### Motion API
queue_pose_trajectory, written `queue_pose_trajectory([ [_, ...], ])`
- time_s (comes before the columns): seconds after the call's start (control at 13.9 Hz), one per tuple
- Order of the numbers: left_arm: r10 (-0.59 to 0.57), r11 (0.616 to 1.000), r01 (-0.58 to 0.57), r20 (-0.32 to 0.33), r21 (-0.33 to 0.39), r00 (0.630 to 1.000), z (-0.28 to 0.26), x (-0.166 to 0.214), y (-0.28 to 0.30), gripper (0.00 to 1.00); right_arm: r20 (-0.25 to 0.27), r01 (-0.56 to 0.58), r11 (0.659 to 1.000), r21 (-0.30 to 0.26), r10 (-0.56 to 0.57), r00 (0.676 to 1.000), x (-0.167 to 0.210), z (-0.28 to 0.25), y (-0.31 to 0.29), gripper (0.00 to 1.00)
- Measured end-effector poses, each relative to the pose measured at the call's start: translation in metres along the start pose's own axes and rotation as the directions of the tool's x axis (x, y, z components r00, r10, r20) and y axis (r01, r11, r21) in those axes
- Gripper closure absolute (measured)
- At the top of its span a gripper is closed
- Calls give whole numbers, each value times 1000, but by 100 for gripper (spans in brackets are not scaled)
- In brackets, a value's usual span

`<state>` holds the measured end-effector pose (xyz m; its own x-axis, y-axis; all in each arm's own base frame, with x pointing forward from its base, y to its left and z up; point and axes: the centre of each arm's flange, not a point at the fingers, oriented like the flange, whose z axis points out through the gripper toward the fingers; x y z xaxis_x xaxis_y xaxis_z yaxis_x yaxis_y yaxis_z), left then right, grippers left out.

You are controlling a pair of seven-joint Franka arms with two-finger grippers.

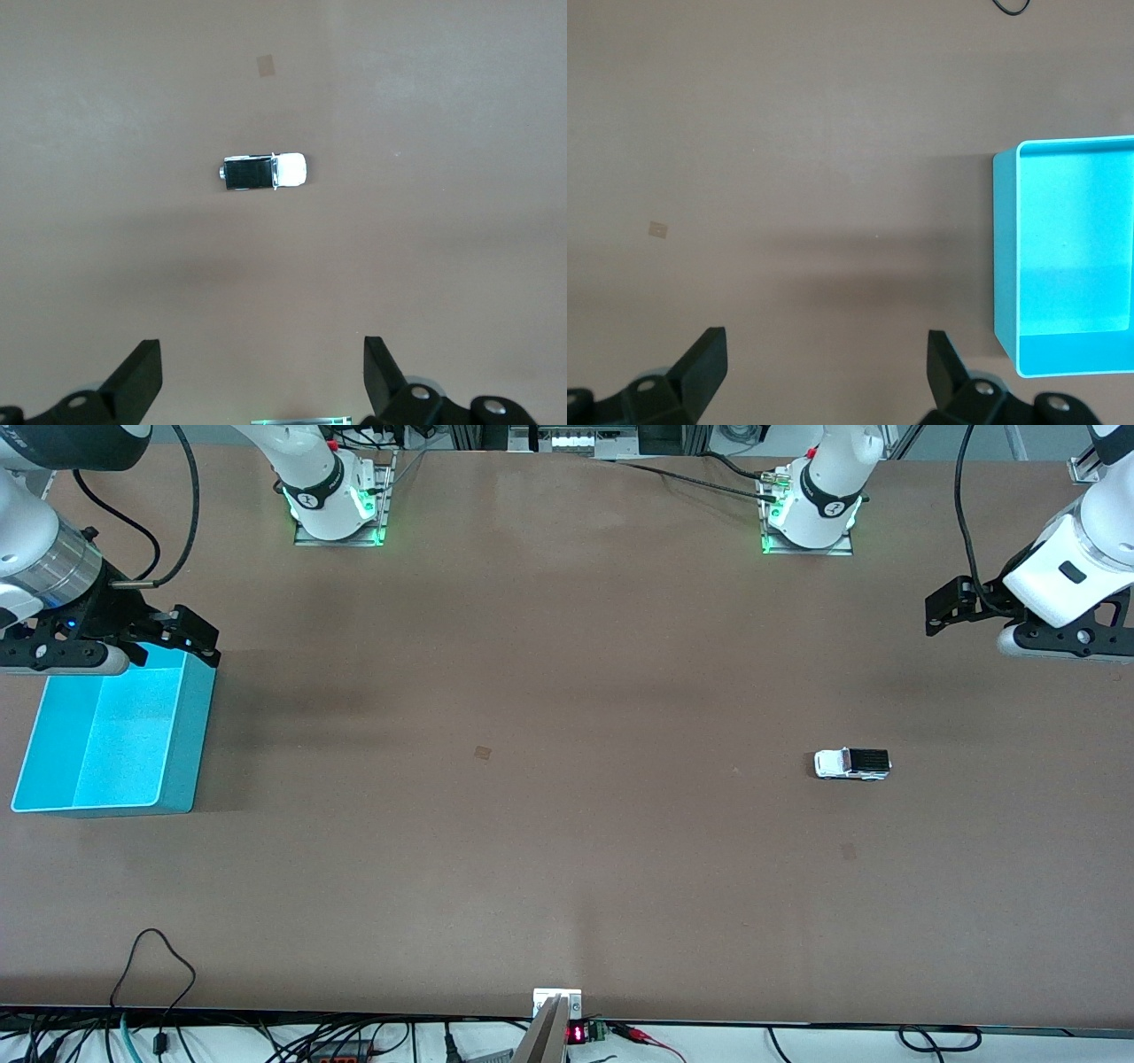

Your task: Wind and store white jeep toy

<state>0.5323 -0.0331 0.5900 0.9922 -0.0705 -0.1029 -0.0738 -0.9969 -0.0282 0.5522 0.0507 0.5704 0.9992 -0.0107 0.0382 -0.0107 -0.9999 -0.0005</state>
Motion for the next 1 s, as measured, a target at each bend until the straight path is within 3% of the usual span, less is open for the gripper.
queue_pose_trajectory([
  [0.86, 0, 1000, 0, 28, 0, 1000, 2, -3, 0, 0, 0, -3, 1000, 0, 3, 1000, 0, 0, 1, 0],
  [1.0, 1, 1000, -1, 74, -1, 997, 8, -6, 0, 0, 0, -3, 1000, 0, 3, 1000, 0, 0, 1, 0],
])
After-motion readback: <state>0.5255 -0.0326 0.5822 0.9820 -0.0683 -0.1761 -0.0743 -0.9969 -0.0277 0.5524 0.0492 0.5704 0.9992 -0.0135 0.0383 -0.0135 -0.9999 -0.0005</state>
